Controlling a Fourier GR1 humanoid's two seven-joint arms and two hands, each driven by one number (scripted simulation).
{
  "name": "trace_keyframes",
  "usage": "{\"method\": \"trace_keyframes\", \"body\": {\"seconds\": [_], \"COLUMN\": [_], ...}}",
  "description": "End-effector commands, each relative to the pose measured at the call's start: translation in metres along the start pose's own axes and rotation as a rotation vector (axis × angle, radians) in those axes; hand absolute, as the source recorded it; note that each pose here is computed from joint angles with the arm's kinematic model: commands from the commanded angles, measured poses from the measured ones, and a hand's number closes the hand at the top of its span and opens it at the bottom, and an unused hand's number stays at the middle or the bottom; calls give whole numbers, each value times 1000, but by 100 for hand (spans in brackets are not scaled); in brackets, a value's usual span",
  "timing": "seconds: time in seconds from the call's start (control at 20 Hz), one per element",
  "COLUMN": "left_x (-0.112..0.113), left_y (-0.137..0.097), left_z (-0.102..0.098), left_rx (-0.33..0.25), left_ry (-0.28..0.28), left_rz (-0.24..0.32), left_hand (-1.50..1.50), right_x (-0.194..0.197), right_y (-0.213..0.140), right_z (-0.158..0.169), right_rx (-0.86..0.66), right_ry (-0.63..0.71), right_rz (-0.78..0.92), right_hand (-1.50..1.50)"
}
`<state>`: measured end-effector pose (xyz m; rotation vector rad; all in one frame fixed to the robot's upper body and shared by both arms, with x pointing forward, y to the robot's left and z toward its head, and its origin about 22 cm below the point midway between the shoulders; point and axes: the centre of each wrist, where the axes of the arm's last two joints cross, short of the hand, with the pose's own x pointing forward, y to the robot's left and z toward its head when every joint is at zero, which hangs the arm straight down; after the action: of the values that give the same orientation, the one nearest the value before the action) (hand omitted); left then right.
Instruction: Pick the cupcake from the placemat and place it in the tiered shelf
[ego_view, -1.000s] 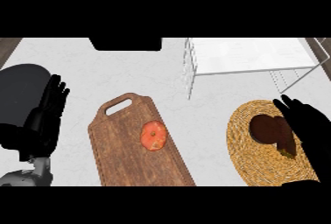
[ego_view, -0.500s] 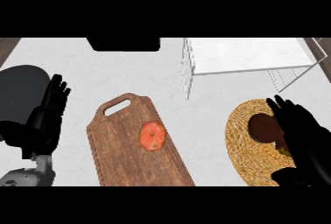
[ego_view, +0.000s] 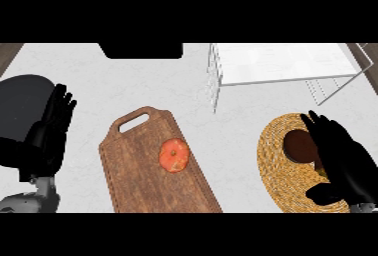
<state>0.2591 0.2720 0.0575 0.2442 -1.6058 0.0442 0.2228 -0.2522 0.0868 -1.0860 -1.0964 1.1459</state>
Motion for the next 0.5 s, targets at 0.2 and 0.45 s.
{"method": "trace_keyframes", "body": {"seconds": [0.2,0.45], "left_x": [-4,12], "left_y": [-1,-6], "left_z": [5,9], "left_rx": [-13,6], "left_ry": [-17,3], "left_rz": [-3,-10], "left_hand": [0,0], "right_x": [-11,11], "right_y": [5,32], "right_z": [-23,-21], "right_rx": [-5,-24], "right_ry": [-27,-53], "right_rz": [-26,-36], "right_hand": [-150,-150]}}
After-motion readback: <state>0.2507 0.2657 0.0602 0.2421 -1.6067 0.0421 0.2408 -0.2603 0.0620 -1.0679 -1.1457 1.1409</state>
